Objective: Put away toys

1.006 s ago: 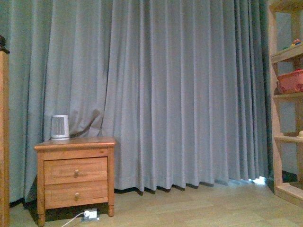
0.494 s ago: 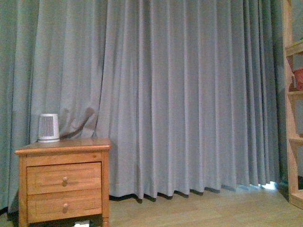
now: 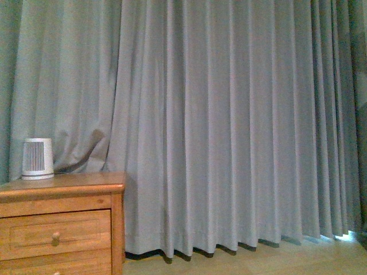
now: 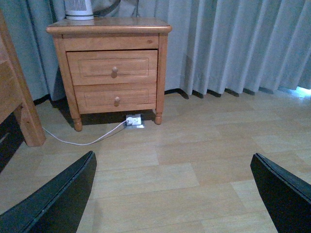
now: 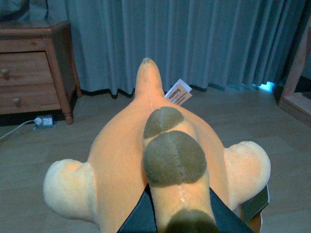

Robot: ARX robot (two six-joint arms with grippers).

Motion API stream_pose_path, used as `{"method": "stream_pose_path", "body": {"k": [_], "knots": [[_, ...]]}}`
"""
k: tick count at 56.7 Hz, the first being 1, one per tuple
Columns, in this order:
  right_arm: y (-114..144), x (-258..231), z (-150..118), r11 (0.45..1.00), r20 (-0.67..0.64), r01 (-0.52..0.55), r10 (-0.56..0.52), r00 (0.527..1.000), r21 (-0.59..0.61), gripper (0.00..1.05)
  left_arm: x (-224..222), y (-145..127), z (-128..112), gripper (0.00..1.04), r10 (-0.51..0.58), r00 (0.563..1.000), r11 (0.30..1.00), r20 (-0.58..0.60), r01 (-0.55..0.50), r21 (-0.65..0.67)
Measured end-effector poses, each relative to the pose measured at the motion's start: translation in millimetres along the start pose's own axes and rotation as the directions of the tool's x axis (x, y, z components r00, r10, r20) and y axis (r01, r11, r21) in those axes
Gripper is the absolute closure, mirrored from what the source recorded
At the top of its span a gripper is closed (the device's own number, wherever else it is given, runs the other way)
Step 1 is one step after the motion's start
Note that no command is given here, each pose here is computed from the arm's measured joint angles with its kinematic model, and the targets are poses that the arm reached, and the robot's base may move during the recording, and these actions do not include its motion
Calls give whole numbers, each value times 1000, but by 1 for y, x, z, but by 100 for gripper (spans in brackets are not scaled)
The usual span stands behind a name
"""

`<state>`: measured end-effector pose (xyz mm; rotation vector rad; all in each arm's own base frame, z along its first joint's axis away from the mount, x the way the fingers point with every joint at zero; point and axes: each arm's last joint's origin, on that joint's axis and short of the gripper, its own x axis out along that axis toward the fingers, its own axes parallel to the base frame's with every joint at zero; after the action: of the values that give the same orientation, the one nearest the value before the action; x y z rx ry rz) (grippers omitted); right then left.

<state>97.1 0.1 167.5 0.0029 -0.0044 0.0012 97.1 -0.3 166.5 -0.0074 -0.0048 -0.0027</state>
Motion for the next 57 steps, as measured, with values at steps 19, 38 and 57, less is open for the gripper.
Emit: {"method": "stream_pose_path", "body": {"k": [19,38,57], "knots": [[0,0,0,1000,0,0,0,1000,0,98,0,0,0,6,0,1000,1000,1,0,0],[0,0,0,1000,0,0,0,1000,0,98,0,0,0,6,0,1000,1000,1,0,0],[0,0,0,1000,0,0,0,1000,0,98,0,0,0,6,0,1000,1000,1,0,0]]}}
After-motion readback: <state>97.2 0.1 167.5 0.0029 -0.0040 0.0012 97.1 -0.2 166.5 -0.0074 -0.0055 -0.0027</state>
